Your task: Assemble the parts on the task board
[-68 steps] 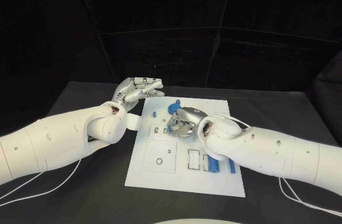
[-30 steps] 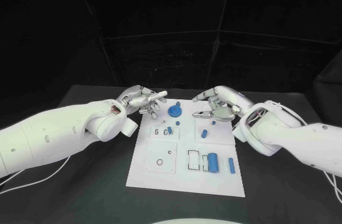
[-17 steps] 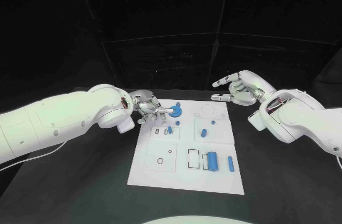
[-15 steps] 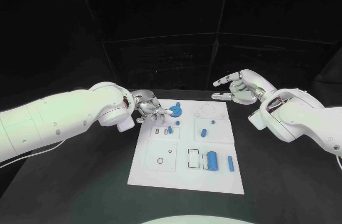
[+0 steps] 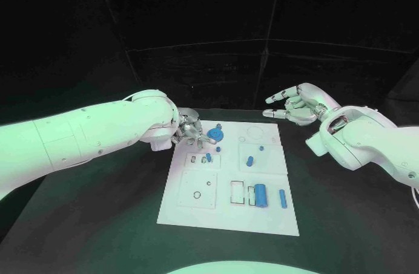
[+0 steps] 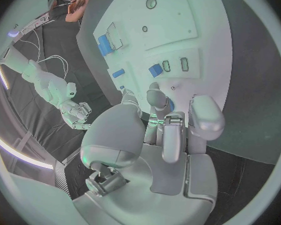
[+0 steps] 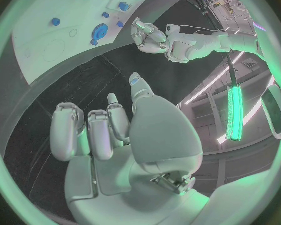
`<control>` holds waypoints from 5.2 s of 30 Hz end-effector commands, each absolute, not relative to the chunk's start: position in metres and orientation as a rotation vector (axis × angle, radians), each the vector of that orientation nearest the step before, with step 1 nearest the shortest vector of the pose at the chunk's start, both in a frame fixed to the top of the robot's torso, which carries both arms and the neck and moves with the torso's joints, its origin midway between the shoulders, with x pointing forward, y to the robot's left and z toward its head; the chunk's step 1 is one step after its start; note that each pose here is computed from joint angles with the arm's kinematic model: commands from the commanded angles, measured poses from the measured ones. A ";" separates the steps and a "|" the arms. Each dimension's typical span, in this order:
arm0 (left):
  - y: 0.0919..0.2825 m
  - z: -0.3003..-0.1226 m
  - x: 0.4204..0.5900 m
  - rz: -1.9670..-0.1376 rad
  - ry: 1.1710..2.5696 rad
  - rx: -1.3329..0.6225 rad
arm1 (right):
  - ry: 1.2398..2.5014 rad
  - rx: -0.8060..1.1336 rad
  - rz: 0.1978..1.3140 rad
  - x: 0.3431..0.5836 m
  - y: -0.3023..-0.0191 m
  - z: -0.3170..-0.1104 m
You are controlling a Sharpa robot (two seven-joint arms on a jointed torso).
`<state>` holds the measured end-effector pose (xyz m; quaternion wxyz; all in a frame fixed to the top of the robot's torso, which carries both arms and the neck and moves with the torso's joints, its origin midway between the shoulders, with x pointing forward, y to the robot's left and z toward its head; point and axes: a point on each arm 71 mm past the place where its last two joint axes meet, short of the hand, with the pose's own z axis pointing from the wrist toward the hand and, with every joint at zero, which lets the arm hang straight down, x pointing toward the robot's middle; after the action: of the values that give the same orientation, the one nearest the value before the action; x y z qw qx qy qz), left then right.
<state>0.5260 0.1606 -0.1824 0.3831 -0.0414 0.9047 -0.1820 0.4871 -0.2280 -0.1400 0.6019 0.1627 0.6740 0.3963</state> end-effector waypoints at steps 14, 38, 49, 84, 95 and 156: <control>0.143 -0.194 0.537 -0.323 2.396 0.016 | 1.552 0.410 0.908 0.491 -0.226 -0.140; 0.134 -0.202 0.541 -0.275 2.457 0.070 | 1.555 0.412 0.909 0.494 -0.224 -0.141; 0.131 -0.206 0.541 -0.277 2.462 0.070 | 1.546 0.416 0.910 0.496 -0.224 -0.141; 0.125 -0.213 0.539 -0.268 2.494 0.097 | 1.547 0.418 0.908 0.498 -0.223 -0.142; 0.124 -0.215 0.539 -0.264 2.497 0.096 | 1.549 0.417 0.909 0.499 -0.222 -0.142; 0.124 -0.213 0.538 -0.309 2.460 0.040 | 1.558 0.434 0.884 0.505 -0.228 -0.145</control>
<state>0.5378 0.1237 -0.2133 0.3206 0.0256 0.9401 -0.1127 0.5043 -0.2281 -0.1461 0.6055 0.1866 0.6736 0.3806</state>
